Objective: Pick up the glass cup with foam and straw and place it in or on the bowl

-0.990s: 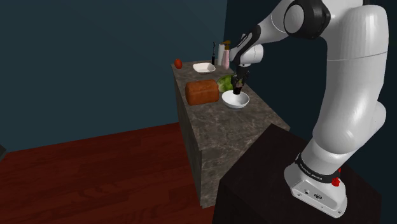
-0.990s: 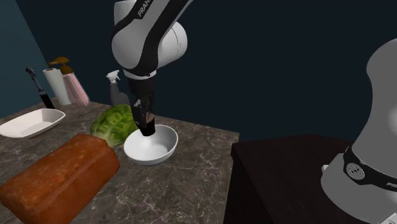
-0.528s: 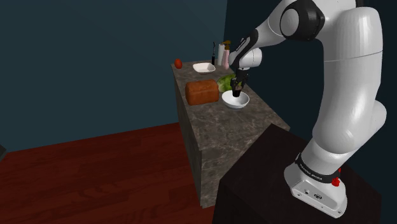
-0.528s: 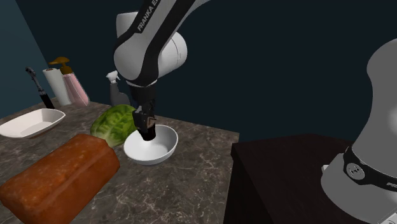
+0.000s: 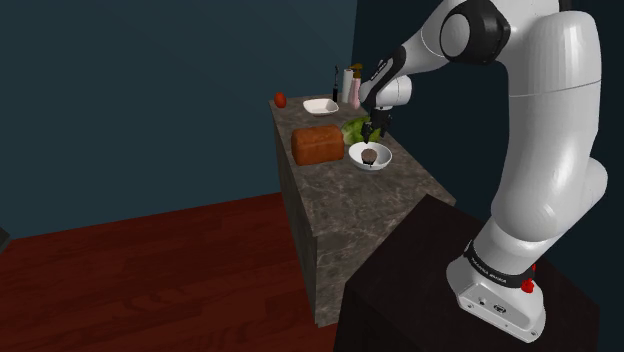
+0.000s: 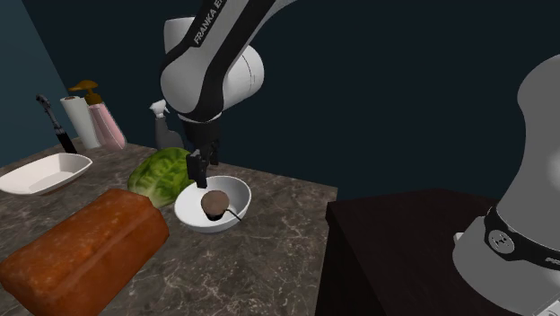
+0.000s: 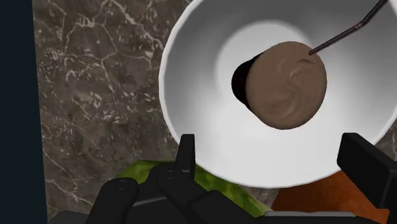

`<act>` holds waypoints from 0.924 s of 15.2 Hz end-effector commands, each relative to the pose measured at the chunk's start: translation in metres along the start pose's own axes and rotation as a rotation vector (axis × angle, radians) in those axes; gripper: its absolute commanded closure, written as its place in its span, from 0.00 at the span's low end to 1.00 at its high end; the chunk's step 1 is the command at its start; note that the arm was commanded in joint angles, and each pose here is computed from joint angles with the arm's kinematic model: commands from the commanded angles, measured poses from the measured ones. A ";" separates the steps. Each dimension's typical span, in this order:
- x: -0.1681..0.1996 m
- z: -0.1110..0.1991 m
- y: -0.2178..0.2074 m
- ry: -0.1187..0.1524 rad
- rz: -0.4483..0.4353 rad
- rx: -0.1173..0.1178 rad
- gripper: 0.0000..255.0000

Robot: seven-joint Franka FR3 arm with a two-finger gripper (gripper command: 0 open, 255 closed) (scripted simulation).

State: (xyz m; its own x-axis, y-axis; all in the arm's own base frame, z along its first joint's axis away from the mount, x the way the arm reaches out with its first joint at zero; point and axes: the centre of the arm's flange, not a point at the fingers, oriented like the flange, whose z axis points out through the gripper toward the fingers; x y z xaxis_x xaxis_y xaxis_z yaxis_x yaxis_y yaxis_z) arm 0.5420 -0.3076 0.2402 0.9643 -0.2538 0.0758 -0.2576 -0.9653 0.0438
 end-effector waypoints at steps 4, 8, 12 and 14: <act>0.000 -0.026 0.000 0.000 0.000 0.000 0.00; 0.000 -0.050 0.000 0.000 0.000 0.000 0.00; 0.000 -0.050 0.000 0.000 0.000 0.000 0.00; 0.000 -0.050 0.000 0.000 0.000 0.000 0.00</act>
State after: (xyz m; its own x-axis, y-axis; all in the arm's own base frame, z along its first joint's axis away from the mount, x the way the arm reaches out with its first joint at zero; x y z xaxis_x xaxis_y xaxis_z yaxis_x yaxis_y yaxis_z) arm 0.5389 -0.3046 0.2900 0.9643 -0.2538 0.0759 -0.2576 -0.9653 0.0439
